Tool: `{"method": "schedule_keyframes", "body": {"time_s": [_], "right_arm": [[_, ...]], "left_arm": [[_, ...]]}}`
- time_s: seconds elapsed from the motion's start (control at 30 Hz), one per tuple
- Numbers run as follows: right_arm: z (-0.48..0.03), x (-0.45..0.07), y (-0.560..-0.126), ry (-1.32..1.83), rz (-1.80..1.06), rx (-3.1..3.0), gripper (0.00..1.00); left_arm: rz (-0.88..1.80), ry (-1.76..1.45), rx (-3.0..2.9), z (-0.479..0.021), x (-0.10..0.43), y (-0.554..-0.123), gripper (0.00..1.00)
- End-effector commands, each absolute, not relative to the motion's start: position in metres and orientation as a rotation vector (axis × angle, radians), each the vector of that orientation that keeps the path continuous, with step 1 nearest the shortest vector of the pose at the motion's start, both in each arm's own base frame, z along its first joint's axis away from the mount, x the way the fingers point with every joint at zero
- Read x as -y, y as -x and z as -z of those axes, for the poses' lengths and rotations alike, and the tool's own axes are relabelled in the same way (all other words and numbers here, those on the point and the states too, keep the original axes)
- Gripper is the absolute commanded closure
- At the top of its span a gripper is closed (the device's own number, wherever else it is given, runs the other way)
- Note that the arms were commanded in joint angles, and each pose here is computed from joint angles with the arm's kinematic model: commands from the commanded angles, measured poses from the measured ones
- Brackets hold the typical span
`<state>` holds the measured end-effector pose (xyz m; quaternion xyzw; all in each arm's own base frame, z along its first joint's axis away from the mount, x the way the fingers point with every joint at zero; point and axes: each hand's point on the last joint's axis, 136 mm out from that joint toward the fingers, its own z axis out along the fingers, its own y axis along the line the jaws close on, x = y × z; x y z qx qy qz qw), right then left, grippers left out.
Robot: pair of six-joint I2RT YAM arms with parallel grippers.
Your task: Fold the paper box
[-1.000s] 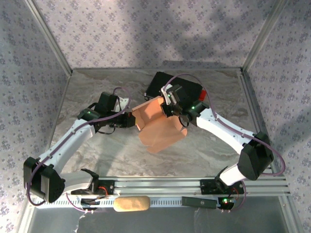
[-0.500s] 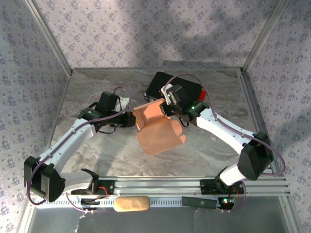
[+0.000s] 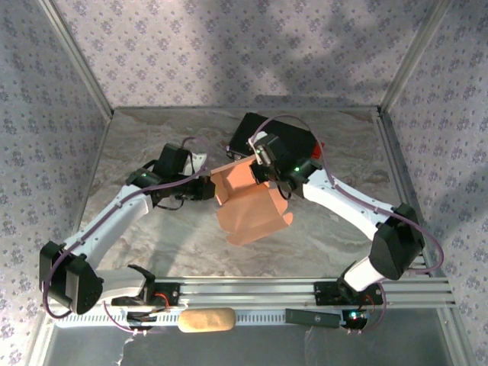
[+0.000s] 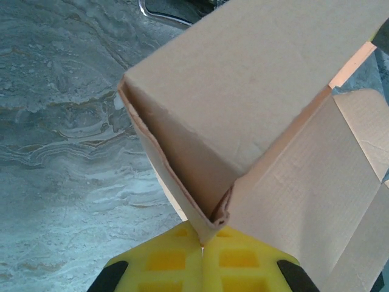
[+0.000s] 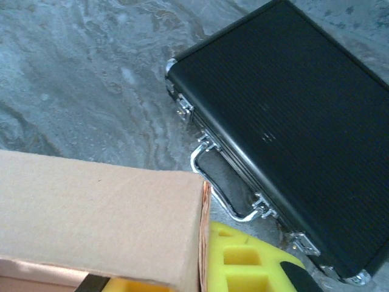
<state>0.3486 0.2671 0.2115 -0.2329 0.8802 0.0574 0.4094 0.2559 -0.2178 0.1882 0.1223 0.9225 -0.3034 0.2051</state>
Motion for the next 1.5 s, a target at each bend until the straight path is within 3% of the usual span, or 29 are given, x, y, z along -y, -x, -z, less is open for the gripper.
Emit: {"method": "schedule_keyframes", "body": {"time_s": [0.0,0.23,0.43,0.97,1.37,1.47], "right_arm": [[-0.213,-0.26,-0.35,0.55,-0.001,-2.229,1.0],[-0.208,-0.262,-0.341,0.533,0.09,-2.247,1.0],[-0.202,-0.278,-0.328,0.559,-0.065,-2.287,1.0],[-0.163,-0.286,-0.32,0.583,-0.264,-2.439,1.0],[-0.145,-0.284,-0.326,0.529,-0.288,-2.501,1.0],[-0.143,-0.285,-0.326,0.516,-0.264,-2.505,1.0]], "left_arm": [[0.842,-0.342,-2.526,-0.203,0.224,-0.263,1.0],[0.81,-0.301,-2.511,-0.204,0.224,-0.269,1.0],[0.79,-0.24,-2.474,-0.2,0.222,-0.278,1.0],[0.779,-0.172,-2.417,-0.141,0.227,-0.301,0.79],[0.699,-0.151,-2.396,-0.119,0.226,-0.305,0.8],[0.563,-0.129,-2.396,-0.118,0.223,-0.306,0.91]]}}
